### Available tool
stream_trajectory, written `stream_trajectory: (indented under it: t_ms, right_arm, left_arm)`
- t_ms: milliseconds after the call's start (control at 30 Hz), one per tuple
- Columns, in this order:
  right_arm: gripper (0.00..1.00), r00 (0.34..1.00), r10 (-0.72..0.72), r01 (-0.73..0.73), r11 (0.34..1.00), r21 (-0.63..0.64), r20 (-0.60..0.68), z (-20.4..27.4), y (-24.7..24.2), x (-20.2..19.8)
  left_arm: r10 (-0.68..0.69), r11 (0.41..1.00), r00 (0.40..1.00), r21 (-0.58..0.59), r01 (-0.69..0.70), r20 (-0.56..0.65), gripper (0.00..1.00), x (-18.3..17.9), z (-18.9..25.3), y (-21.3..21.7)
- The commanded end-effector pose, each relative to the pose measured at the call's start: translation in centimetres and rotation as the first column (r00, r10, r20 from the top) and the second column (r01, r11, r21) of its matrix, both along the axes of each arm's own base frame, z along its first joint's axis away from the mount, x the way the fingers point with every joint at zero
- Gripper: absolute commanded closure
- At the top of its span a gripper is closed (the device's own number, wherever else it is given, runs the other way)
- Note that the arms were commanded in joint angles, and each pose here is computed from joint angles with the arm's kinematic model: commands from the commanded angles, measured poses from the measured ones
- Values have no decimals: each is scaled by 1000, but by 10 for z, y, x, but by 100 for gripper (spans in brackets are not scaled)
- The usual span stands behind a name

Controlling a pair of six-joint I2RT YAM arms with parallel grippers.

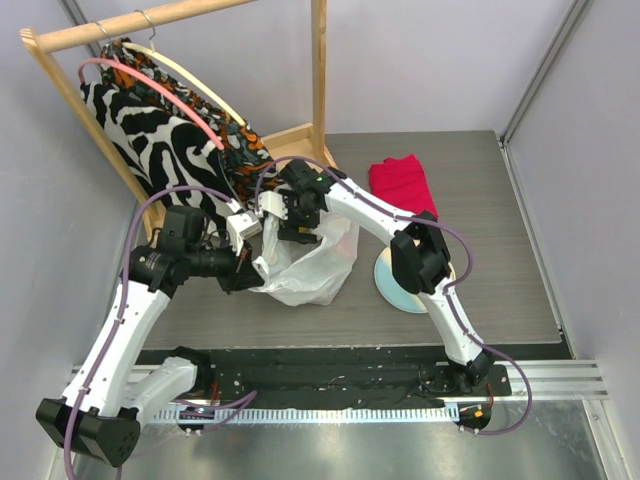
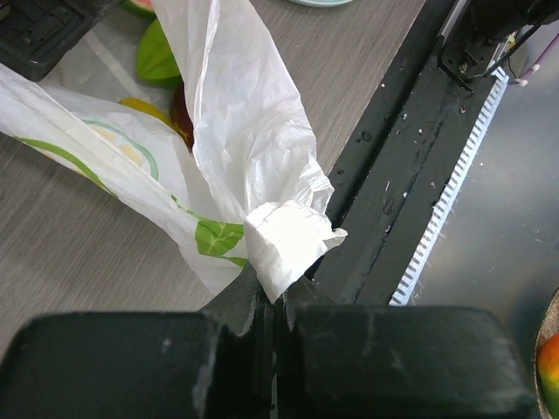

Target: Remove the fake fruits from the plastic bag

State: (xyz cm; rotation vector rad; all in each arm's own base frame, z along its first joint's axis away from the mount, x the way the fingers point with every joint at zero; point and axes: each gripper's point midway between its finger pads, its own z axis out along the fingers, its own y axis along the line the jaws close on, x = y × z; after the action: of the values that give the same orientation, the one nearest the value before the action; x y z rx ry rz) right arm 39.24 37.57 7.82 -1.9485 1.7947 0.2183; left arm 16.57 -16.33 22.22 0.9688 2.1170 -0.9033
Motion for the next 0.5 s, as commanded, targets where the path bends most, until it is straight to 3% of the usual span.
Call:
stream_trajectory:
  t_ms: [0, 133, 167, 233, 333, 467]
  right_arm:
    - [13, 999, 31, -32, 999, -42, -34, -5, -3, -7]
    - [18, 1000, 4, -6, 999, -39, -30, -5, -1, -6]
    - [21, 1000, 1, -2, 999, -41, -29, -5, -1, -5]
    - [36, 1000, -3, 2, 999, -34, -25, -3, 3, -6]
    - [46, 1000, -12, 12, 1000, -4, -15, 9, 7, -5]
    - [50, 999, -22, 24, 998, 55, -36, 29, 11, -18]
  left_arm:
    - [-8, 1000, 1000, -10, 8, 19, 100, 5, 3, -2]
    - [-6, 1000, 1000, -21, 6, 23, 100, 7, 5, -4]
    - [-7, 1000, 1000, -24, 7, 22, 100, 6, 5, -4]
    - [-5, 1000, 1000, -25, 5, 22, 100, 7, 6, -4]
    - [-6, 1000, 1000, -22, 6, 27, 100, 7, 6, -4]
    - [-9, 1000, 1000, -21, 10, 26, 100, 4, 5, -3]
